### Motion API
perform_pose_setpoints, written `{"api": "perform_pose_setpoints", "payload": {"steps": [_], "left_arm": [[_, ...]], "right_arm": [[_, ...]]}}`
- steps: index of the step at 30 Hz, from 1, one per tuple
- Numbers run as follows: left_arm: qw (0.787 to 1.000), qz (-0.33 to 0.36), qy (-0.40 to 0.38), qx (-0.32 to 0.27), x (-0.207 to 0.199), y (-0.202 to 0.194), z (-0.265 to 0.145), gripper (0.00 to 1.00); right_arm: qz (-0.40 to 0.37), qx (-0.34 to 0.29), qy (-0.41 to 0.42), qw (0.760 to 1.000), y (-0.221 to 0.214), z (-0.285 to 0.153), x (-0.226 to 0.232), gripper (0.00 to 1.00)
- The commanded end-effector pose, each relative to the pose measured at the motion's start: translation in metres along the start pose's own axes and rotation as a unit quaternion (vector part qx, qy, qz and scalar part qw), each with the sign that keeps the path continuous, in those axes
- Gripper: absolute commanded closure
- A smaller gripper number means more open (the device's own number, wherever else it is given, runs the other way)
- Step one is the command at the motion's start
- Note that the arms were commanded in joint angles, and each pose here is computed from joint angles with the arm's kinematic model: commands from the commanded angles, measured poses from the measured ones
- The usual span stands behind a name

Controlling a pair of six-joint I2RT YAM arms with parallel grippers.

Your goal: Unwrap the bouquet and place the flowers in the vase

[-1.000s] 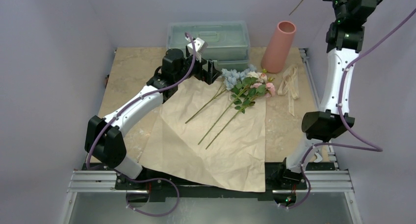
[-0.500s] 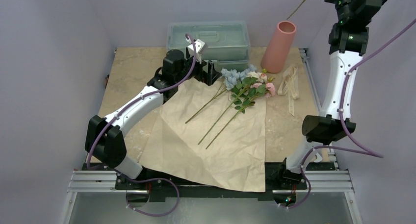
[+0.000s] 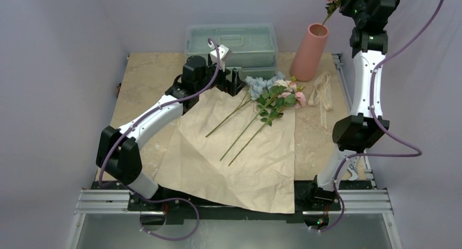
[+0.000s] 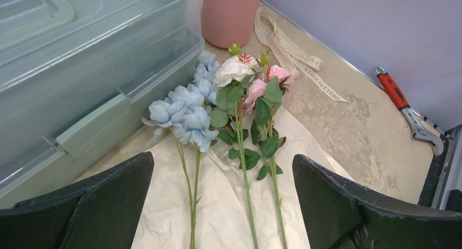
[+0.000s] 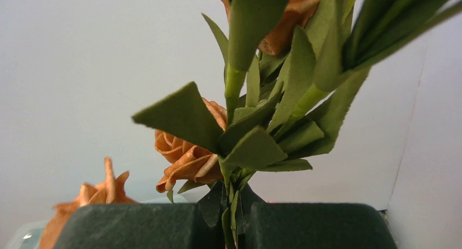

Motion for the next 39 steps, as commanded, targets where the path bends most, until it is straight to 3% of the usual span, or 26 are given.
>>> {"api": "perform_pose_setpoints", "payload": {"steps": [1,10,17,22,28,39], "left_arm": [[1.0,-0.002,-0.011,0.003,0.0,-0.004,0.008,0.0],[0.999,-0.009,-0.01,0.029,0.002,-0.021,0.011,0.0],[0.998,-0.005,0.018,0.053,0.011,-0.035,0.012,0.0],[0.997,-0.005,0.028,0.07,0.016,-0.044,0.016,0.0],[0.994,-0.008,0.039,0.102,0.02,-0.057,0.015,0.0],[0.986,0.017,0.045,0.161,0.028,-0.086,0.015,0.0]], "right_arm": [[-0.02,-0.022,-0.007,1.0,-0.007,0.021,-0.01,1.0],[-0.009,0.012,-0.04,0.999,-0.057,0.057,-0.042,0.98],[-0.001,0.02,-0.052,0.998,-0.066,0.056,-0.047,0.71],[-0.004,0.01,-0.054,0.998,-0.055,0.05,-0.043,0.61],[0.009,0.005,-0.052,0.999,-0.046,0.036,-0.035,0.37],[0.024,0.021,-0.034,0.999,-0.039,-0.006,-0.016,0.2]]}}
Point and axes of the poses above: each gripper's point midway between its finger pads, its own z axis out along the fingers, its own x axis along the line the jaws close on, y = z × x, the point moved 3 cm from there along -z, back along the fingers, and after that the axes turned 9 degrees about z, right-handed, at the moved point
